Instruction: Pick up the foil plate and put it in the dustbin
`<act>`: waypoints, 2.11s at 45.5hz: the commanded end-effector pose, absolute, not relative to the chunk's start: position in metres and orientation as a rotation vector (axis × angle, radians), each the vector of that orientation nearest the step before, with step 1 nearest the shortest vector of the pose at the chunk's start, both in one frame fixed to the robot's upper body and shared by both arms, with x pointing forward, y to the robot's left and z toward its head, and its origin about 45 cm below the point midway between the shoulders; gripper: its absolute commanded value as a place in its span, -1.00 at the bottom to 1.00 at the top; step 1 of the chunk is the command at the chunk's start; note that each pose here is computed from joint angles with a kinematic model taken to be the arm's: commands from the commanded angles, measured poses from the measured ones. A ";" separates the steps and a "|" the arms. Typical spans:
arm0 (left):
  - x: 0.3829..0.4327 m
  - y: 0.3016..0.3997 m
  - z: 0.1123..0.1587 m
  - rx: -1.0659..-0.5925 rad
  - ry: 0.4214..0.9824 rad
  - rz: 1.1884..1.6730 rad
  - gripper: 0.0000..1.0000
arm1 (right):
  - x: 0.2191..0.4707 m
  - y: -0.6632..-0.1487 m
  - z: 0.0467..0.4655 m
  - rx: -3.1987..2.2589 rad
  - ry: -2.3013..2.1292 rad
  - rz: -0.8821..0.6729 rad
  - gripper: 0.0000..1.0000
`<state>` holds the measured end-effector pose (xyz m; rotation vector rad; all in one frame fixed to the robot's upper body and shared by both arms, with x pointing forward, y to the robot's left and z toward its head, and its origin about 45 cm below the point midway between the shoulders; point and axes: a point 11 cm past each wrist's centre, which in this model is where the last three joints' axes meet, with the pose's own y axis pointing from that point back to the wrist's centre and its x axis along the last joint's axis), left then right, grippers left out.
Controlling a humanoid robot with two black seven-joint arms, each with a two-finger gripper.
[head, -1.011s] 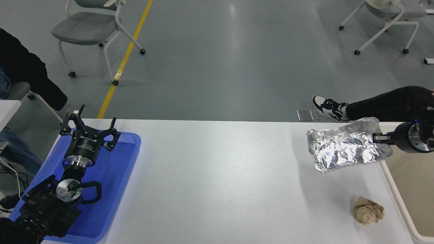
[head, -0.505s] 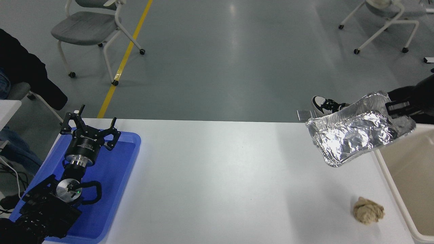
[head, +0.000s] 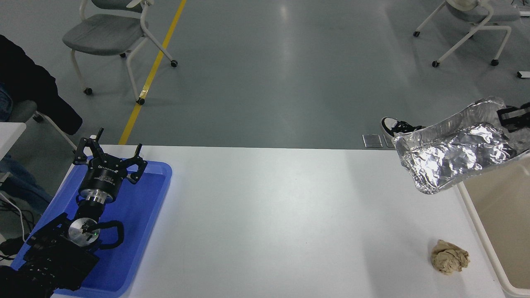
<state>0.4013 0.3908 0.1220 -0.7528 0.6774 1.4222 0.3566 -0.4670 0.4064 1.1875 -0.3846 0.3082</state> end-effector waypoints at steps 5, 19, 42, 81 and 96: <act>0.4007 0.3917 0.1217 -0.753 0.676 1.425 1.00 | 0.313 -0.613 0.396 0.950 -0.549 0.139 -1.00; 0.4007 0.3926 0.1221 -0.753 0.674 1.426 1.00 | 0.286 -0.677 0.300 0.885 -0.701 0.126 -1.00; 0.4003 0.3928 0.1215 -0.754 0.675 1.429 1.00 | 0.281 -0.667 0.185 0.883 -0.870 0.129 -1.00; 0.4013 0.3906 0.1220 -0.753 0.678 1.422 1.00 | 0.278 -0.643 0.143 0.967 -0.980 0.049 1.00; 0.4013 0.3906 0.1220 -0.753 0.678 1.422 1.00 | 0.303 -0.619 0.160 1.099 -0.964 0.064 1.00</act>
